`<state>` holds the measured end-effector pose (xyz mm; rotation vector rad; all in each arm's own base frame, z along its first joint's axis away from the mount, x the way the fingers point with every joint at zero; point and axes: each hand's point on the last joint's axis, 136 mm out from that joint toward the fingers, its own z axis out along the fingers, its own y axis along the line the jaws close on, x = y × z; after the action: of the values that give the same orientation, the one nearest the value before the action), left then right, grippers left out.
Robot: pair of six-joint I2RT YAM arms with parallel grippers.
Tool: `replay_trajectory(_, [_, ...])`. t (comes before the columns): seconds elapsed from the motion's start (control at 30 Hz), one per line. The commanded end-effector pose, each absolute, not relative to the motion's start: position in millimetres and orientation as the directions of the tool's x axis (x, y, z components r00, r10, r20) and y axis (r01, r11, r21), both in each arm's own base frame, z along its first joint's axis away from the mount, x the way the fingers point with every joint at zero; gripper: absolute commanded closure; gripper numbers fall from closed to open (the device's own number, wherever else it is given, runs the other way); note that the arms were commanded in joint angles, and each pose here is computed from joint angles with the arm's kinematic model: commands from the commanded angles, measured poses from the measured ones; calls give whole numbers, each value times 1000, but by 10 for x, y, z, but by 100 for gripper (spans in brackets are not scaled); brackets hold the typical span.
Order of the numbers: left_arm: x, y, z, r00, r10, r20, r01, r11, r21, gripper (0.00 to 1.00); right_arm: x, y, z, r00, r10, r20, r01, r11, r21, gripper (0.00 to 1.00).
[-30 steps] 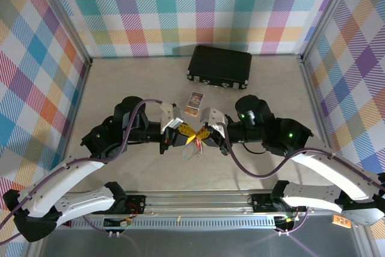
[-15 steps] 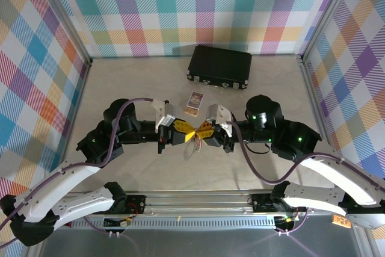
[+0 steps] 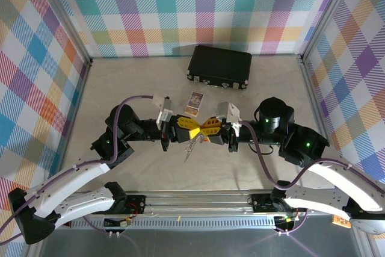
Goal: Put the keys on the keyring
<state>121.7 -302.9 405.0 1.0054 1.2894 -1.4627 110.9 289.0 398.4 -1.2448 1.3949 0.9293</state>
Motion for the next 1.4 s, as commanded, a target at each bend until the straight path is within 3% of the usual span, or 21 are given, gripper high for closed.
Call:
replay_trajectory(0.0, [1171,-3009,4298,-230,-215,-949,973,-82,-217,100,1054,2923,4031,46,-170,-984,-987,146,-72,89])
replay_trajectory(0.27, [1281,-3006,4073,-194,-83,-977,979,39,-198,100,1073,2881,4028,71,-199,-977,-982,160,-104,100])
replay_trajectory(0.4, [1352,-2934,3908,-147,49,-988,981,137,-139,90,1088,2891,3951,72,-251,-965,-982,154,-113,100])
replay_trajectory(0.53, [1294,-2931,3850,-143,123,-982,985,111,-130,92,1043,2939,3912,53,-295,-954,-990,107,-89,100])
replay_trajectory(0.67, [1212,-2947,3766,-158,181,-971,987,62,-149,87,1024,2991,3847,36,-331,-943,-995,76,-65,100])
replay_trajectory(0.93, [1226,-2912,3726,-143,203,-969,988,83,-128,83,1024,3046,3785,32,-364,-931,-997,50,-53,100])
replay_trajectory(1.0, [1215,-2910,3720,-141,209,-968,989,78,-127,86,1029,3059,3766,29,-371,-928,-998,46,-50,100])
replay_trajectory(1.07, [1197,-2905,3717,-138,216,-967,990,69,-126,100,1037,3067,3753,29,-377,-926,-998,45,-50,100])
replay_trajectory(1.37, [1163,-2900,3976,-126,80,-989,991,54,-122,100,1064,3076,3808,27,-343,-939,-996,69,-54,98])
